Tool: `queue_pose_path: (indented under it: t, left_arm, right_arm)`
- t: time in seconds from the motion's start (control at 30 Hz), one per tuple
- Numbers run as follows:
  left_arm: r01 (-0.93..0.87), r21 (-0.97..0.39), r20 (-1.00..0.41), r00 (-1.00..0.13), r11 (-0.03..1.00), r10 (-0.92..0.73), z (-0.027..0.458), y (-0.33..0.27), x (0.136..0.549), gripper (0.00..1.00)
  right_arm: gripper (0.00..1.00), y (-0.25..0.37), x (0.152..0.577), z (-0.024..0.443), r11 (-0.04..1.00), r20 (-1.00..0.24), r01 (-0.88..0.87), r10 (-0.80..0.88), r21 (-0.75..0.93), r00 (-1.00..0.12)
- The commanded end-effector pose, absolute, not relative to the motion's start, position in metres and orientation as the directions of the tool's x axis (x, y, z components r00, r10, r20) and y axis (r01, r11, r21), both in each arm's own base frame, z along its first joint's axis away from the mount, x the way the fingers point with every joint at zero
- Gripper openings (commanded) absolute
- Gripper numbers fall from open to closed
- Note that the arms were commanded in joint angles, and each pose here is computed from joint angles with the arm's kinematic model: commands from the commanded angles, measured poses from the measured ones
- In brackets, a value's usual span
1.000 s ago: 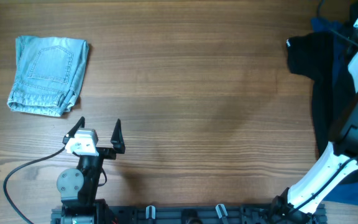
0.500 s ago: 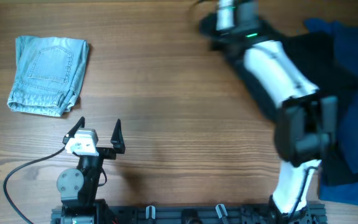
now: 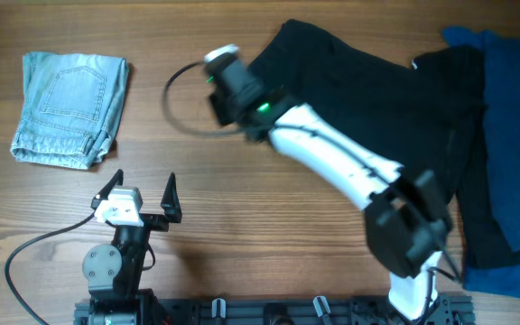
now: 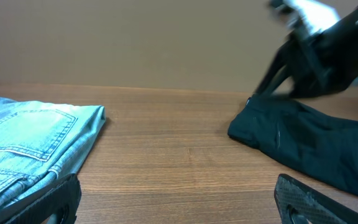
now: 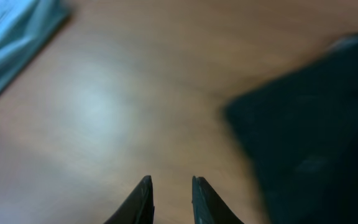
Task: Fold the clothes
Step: 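Drag the black shorts leftward onto the table center with the right gripper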
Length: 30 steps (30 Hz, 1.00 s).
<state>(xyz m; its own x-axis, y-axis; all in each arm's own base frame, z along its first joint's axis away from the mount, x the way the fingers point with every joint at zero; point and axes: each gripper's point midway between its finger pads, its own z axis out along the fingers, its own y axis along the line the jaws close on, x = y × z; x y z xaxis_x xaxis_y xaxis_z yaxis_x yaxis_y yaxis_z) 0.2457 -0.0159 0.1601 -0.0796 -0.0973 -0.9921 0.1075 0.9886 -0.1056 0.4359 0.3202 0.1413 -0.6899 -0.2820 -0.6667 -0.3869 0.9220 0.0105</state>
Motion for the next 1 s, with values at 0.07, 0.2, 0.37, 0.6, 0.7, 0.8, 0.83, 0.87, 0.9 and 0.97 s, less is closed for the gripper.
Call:
queue_pose_path:
  t: [0.07, 0.2, 0.37, 0.6, 0.7, 0.8, 0.83, 0.87, 0.9, 0.97]
  left_arm:
    - [0.131, -0.088, -0.994, -0.083, 0.987, -0.078, 0.158, -0.02, 0.245, 1.0]
    - [0.131, -0.088, -0.994, -0.083, 0.987, -0.078, 0.158, -0.02, 0.245, 1.0]
    - [0.131, -0.088, -0.994, -0.083, 0.987, -0.078, 0.158, -0.02, 0.245, 1.0]
    - [0.131, -0.088, -0.994, -0.083, 0.987, -0.078, 0.158, -0.02, 0.245, 1.0]
    - [0.131, -0.088, -0.993, -0.083, 0.987, -0.078, 0.158, -0.02, 0.245, 1.0]
    - [0.131, -0.088, -0.994, -0.083, 0.988, -0.078, 0.158, -0.02, 0.245, 1.0]
    - [0.131, -0.088, -0.994, -0.083, 0.988, -0.077, 0.158, -0.02, 0.245, 1.0]
    - [0.132, -0.075, -0.995, -0.072, 0.988, -0.066, 0.16, -0.02, 0.246, 1.0]
    - [0.133, -0.065, -0.996, -0.061, 0.989, -0.058, 0.162, -0.02, 0.246, 1.0]
    - [0.169, -0.052, -0.998, -0.05, 0.984, -0.044, 0.165, -0.026, 0.245, 1.0]
  right_arm:
    - [0.26, 0.17, 0.482, 0.143, 0.988, -0.563, -0.118, -0.04, 0.102, -0.825]
    - [0.08, 0.138, 0.5, 0.15, 0.95, -0.544, -0.095, 0.086, 0.296, -0.835]
    - [0.06, 0.113, 0.512, 0.143, 0.976, -0.568, 0.003, 0.13, 0.219, -0.813]
    - [0.25, 0.096, 0.512, 0.127, 0.98, -0.54, 0.045, 0.143, 0.192, -0.83]
    - [0.39, 0.041, 0.506, 0.14, 0.971, -0.522, 0.151, 0.229, 0.187, -0.821]
    - [0.64, -0.024, 0.49, 0.133, 0.944, -0.468, 0.292, 0.33, 0.156, -0.82]
    - [0.79, -0.049, 0.479, 0.128, 0.929, -0.441, 0.352, 0.363, 0.112, -0.821]
    - [0.91, -0.071, 0.468, 0.124, 0.913, -0.419, 0.401, 0.392, 0.069, -0.819]
    - [0.97, -0.084, 0.459, 0.121, 0.9, -0.398, 0.433, 0.414, 0.046, -0.819]
    - [1.0, -0.105, 0.442, 0.117, 0.874, -0.353, 0.484, 0.464, 0.035, -0.813]
